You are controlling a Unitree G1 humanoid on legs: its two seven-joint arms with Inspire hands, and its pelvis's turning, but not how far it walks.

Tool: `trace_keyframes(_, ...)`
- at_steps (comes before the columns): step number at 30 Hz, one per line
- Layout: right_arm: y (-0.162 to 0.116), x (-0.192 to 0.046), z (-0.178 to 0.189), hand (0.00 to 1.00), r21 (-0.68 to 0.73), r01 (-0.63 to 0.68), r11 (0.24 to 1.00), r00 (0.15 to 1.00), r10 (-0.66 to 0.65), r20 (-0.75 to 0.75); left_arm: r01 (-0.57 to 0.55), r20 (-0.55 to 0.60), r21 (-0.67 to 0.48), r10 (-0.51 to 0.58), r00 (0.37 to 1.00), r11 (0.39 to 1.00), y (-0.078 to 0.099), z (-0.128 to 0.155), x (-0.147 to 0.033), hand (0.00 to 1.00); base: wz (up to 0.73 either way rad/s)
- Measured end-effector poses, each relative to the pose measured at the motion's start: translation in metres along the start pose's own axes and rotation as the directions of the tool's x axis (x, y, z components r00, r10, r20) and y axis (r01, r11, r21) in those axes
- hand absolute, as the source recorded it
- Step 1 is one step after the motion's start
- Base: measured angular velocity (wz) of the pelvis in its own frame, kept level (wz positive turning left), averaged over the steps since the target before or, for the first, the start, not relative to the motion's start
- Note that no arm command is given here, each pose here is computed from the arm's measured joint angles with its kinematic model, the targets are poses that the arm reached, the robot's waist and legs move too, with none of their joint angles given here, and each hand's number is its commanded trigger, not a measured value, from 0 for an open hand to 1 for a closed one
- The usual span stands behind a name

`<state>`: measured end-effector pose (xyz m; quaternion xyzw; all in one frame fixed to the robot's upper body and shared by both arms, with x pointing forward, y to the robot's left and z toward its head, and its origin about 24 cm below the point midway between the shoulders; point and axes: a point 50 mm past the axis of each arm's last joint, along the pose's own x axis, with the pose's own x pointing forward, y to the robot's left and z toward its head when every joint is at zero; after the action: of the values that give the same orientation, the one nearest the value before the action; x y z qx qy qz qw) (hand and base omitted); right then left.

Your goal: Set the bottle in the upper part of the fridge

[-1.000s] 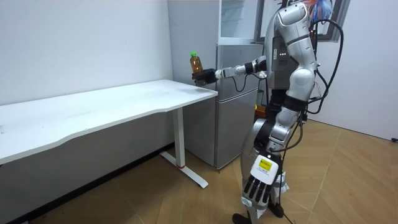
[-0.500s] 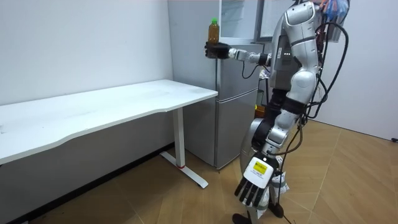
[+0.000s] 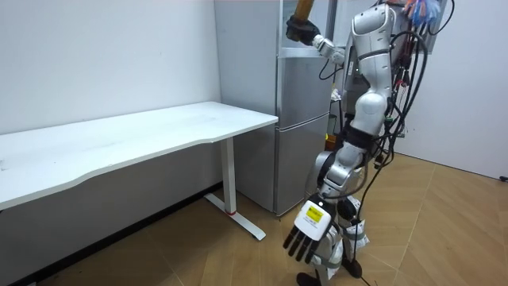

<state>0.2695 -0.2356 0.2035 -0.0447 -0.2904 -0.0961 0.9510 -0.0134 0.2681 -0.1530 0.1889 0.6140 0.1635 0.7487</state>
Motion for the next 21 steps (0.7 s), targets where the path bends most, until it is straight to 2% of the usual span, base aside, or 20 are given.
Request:
trace_keyframes(10, -0.023, 0.005, 0.013, 1.0, 0.022, 0.101, 0.995, 0.994, -0.102, 0.04, -0.01, -0.009, -0.016, 0.01, 1.0, 1.0, 0.004, -0.002, 0.0, 0.0, -0.08)
trace_keyframes(21, -0.052, 0.007, 0.027, 1.0, -0.013, 0.211, 0.977, 0.973, -0.209, 0.096, -0.029, -0.067, -0.051, 0.026, 0.997, 0.998, 0.008, -0.019, -0.002, 0.0, -0.08)
